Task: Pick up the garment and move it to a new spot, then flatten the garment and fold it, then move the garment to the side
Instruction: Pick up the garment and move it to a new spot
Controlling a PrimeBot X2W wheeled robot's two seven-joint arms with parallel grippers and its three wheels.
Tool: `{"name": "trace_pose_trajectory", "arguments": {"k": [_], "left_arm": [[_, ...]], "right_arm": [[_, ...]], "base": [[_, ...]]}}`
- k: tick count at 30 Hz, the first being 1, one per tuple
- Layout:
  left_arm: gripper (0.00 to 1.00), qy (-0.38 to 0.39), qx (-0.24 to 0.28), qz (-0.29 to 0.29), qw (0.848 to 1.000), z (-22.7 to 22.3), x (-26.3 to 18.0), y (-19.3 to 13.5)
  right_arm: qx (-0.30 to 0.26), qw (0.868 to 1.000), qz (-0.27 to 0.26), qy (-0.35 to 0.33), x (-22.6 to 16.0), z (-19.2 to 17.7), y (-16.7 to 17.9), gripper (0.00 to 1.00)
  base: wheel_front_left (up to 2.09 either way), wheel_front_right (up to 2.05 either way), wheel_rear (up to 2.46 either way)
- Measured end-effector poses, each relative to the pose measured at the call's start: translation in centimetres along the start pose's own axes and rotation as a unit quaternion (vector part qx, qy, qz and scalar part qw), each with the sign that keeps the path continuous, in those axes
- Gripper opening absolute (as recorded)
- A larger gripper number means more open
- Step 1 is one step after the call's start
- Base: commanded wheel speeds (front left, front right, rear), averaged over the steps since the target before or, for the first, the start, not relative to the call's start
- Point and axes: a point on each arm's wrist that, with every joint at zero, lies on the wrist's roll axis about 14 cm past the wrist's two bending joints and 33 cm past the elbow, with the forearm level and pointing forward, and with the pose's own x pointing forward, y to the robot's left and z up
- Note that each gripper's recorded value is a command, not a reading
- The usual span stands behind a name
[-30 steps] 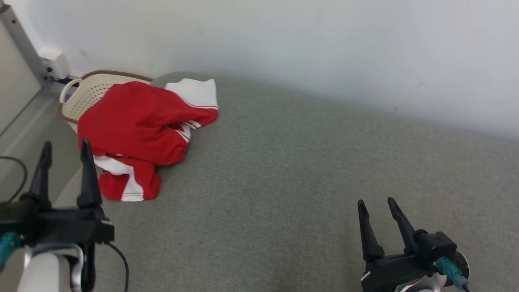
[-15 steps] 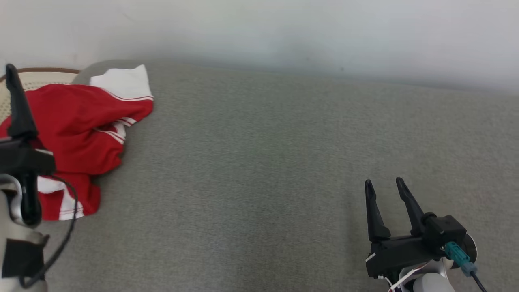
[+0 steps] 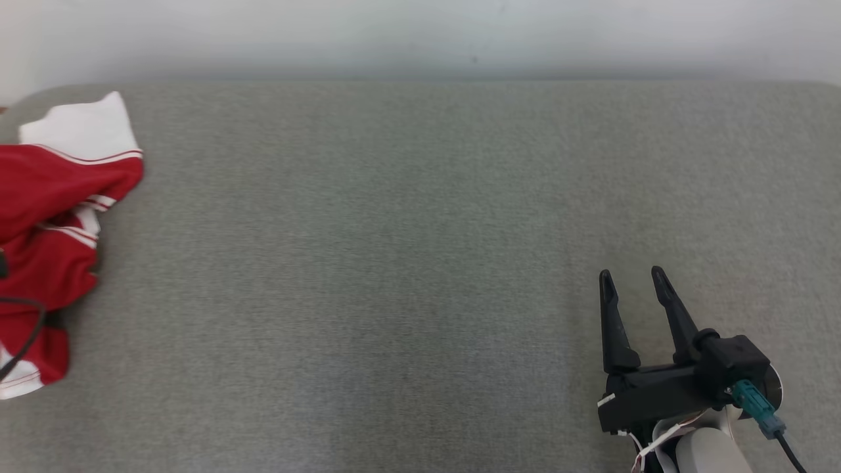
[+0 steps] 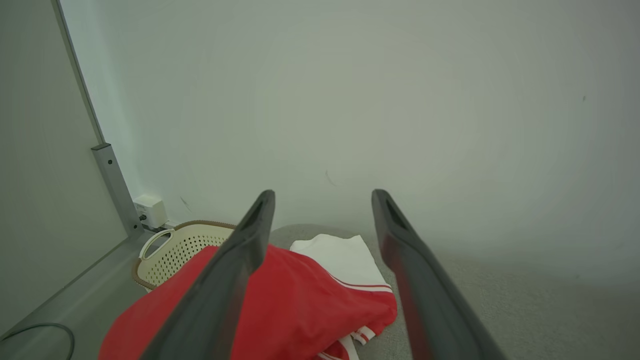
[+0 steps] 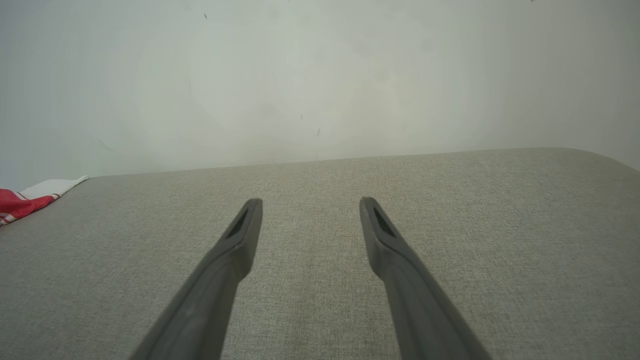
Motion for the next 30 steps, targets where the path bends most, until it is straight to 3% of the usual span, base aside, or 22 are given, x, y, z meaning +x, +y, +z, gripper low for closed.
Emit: {"name": "trace_pose_trajectory", "arguments": {"k": [7, 17, 30], "left_arm": [[1.00, 0.089, 0.009, 0.007, 0.996, -6.1, 0.7, 0.6], [1.00, 0.205, 0.033, 0.002, 0.978, -13.2, -0.4, 0.5], [1.00, 0.314, 0.067, 0.000, 0.947, -17.4, -2.3, 1.3]], "right_arm": [[-0.001, 1.000, -0.022, 0.014, -0.3, -1.1, -1.6, 1.00], [-0.007, 0.999, -0.041, 0.030, -0.5, -2.3, -3.2, 1.00], [-0.007, 0.998, -0.040, 0.037, -0.4, -2.9, -3.3, 1.00]], "base": [[0.00, 0.00, 0.00], [0.00, 0.00, 0.00], [0.00, 0.00, 0.00]]}}
